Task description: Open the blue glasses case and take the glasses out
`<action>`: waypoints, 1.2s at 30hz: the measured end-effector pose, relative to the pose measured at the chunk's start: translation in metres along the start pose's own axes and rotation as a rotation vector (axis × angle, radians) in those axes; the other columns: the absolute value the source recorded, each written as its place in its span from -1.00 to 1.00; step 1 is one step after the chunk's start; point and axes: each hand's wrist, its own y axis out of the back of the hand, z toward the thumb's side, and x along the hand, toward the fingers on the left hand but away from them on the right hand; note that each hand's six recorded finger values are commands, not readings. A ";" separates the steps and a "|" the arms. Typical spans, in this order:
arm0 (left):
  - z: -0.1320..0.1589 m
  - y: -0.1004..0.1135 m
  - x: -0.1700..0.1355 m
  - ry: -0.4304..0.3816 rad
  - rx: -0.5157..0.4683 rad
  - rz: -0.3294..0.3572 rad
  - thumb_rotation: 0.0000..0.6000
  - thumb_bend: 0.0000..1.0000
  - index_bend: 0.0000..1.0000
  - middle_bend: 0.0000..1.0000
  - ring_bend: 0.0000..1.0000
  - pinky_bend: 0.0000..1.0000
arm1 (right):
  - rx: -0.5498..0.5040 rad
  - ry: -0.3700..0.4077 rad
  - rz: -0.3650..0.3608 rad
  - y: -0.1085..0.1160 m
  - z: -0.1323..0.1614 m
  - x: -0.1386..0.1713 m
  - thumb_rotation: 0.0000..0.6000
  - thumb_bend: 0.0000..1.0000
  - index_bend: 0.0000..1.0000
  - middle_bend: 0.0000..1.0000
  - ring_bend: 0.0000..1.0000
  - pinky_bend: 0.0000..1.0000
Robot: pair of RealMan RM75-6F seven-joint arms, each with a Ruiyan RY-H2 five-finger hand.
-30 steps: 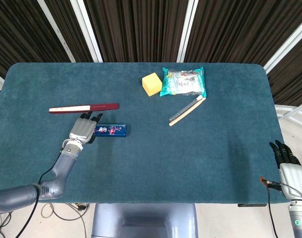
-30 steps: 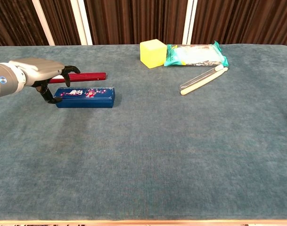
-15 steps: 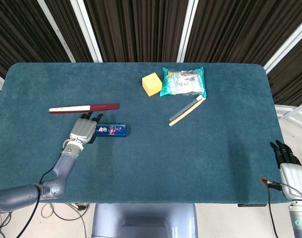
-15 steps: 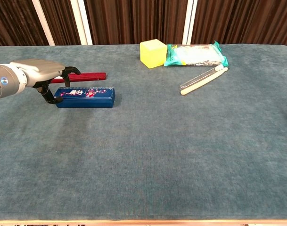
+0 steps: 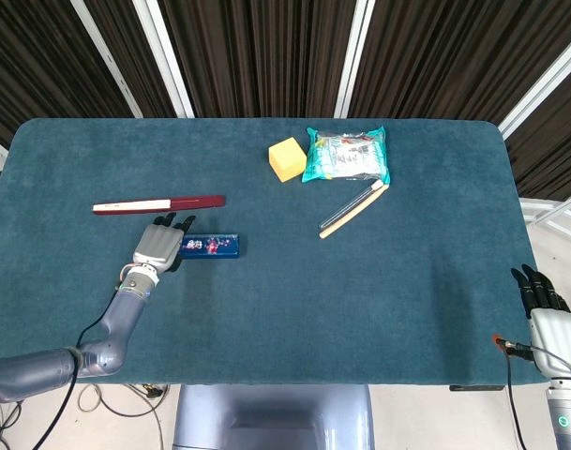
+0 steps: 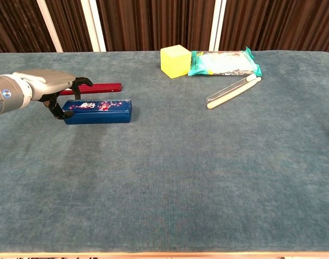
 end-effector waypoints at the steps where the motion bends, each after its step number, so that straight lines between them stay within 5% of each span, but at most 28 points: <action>1: 0.000 0.000 0.000 -0.001 -0.001 0.001 1.00 -0.04 -0.86 -0.34 -0.88 -0.69 | 0.000 0.000 -0.001 0.000 0.000 0.000 1.00 -0.60 -1.00 -1.00 -1.00 -0.54; 14: -0.002 0.000 0.003 0.005 0.000 0.003 1.00 0.01 -0.84 -0.33 -0.88 -0.69 | -0.001 -0.003 -0.001 0.001 -0.001 0.000 1.00 -0.59 -1.00 -1.00 -1.00 -0.54; 24: 0.000 -0.002 0.010 0.009 -0.012 -0.004 1.00 0.22 -0.83 -0.31 -0.87 -0.69 | 0.000 -0.009 -0.002 0.001 -0.002 0.000 1.00 -0.60 -1.00 -1.00 -1.00 -0.54; 36: -0.004 0.000 0.014 0.021 0.003 0.011 1.00 0.02 -0.85 -0.40 -0.87 -0.69 | -0.001 -0.012 -0.002 0.001 -0.002 0.000 1.00 -0.60 -1.00 -1.00 -1.00 -0.54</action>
